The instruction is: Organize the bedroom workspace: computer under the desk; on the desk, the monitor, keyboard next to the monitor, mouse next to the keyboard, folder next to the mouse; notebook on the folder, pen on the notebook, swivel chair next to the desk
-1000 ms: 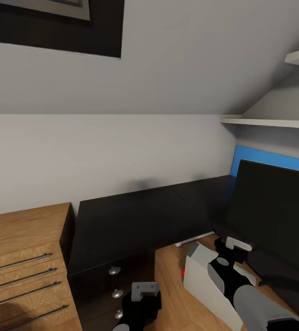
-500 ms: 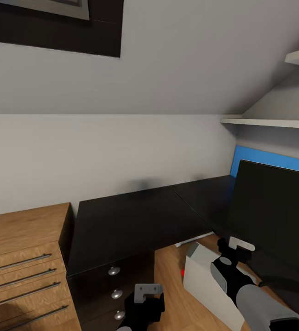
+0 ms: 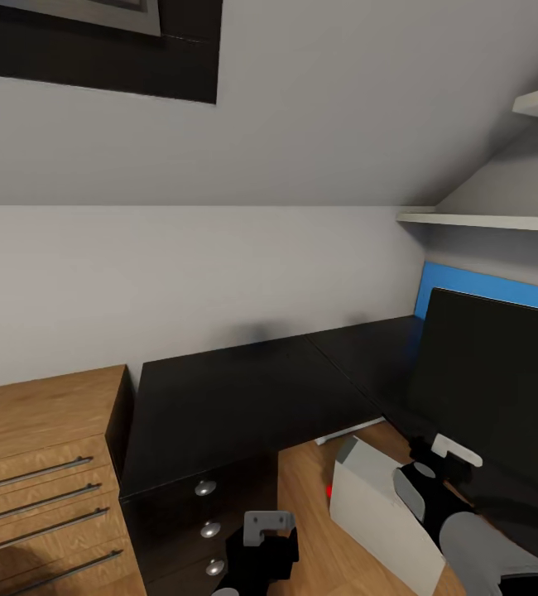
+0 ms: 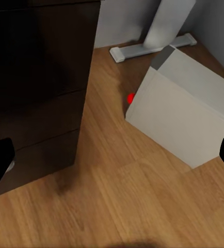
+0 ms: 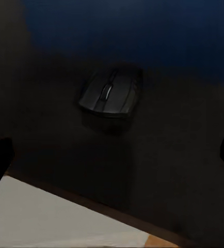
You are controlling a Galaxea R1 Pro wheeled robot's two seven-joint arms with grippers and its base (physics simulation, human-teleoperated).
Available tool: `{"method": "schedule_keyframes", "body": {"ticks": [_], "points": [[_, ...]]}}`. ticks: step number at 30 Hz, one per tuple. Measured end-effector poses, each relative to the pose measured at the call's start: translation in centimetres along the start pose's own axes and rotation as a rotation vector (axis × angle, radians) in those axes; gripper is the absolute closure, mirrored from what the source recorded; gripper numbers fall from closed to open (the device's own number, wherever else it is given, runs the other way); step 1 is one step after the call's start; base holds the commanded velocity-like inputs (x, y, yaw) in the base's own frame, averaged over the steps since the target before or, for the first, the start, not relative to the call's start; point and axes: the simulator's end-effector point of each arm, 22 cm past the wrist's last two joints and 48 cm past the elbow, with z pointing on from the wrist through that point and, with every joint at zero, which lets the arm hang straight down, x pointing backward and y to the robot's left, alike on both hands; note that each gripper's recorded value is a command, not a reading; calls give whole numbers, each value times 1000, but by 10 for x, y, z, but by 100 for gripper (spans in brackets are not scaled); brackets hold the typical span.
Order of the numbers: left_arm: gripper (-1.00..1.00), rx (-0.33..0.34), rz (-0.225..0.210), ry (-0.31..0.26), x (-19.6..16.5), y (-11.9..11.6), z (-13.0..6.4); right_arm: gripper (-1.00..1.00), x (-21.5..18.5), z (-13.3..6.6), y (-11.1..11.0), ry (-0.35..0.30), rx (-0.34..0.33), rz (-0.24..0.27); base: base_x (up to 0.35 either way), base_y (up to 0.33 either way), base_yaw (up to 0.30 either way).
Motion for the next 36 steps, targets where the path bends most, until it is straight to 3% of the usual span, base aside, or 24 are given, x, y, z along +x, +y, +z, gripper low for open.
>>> {"method": "schedule_keyframes", "body": {"ticks": [36], "points": [[-100,3,-6,2,25,3,16,-100,29,9,-2,1,1,19,0,0,0]]}}
